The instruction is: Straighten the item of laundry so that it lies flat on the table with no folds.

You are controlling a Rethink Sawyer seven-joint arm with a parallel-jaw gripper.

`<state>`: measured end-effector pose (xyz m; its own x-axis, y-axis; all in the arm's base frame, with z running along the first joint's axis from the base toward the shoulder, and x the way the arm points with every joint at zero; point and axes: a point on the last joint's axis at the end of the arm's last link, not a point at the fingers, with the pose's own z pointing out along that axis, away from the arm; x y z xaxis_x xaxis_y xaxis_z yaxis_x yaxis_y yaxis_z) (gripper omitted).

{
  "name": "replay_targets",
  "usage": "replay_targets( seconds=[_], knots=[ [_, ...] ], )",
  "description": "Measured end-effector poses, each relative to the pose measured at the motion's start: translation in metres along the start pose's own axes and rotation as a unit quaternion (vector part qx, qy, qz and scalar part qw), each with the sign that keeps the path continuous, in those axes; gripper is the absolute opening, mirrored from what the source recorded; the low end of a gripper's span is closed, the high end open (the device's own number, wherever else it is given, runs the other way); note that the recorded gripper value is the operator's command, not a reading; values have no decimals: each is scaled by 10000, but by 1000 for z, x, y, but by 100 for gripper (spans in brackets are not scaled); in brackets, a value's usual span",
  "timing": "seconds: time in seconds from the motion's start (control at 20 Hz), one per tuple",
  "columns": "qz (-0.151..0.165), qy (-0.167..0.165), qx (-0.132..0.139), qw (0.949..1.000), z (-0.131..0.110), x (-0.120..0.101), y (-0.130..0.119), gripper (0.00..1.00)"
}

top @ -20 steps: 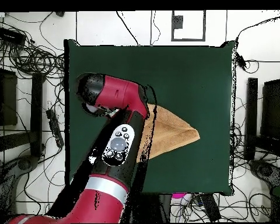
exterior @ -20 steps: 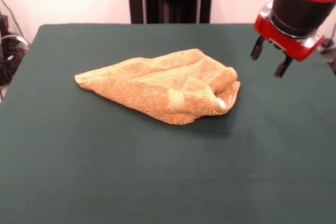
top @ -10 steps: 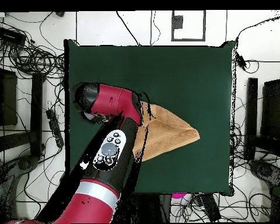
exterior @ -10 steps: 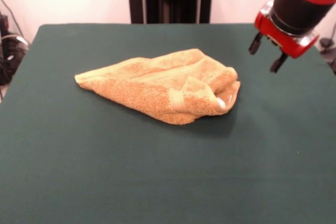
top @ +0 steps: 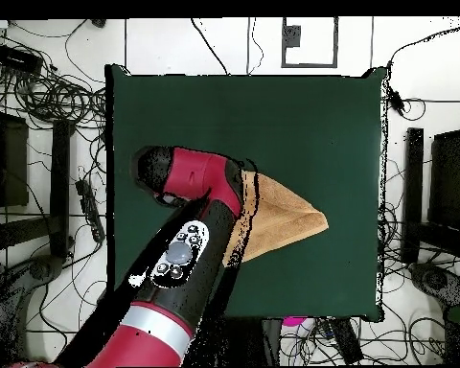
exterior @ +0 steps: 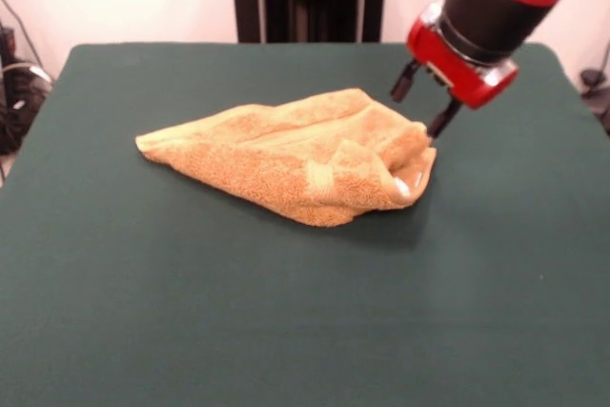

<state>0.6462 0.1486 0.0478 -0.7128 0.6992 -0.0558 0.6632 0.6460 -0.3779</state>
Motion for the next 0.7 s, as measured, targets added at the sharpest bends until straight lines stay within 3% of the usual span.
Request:
replay_targets(
  seconds=[0.7],
  knots=[
    [165,-879,-416,9951,43,-30,-15,100]
  ],
)
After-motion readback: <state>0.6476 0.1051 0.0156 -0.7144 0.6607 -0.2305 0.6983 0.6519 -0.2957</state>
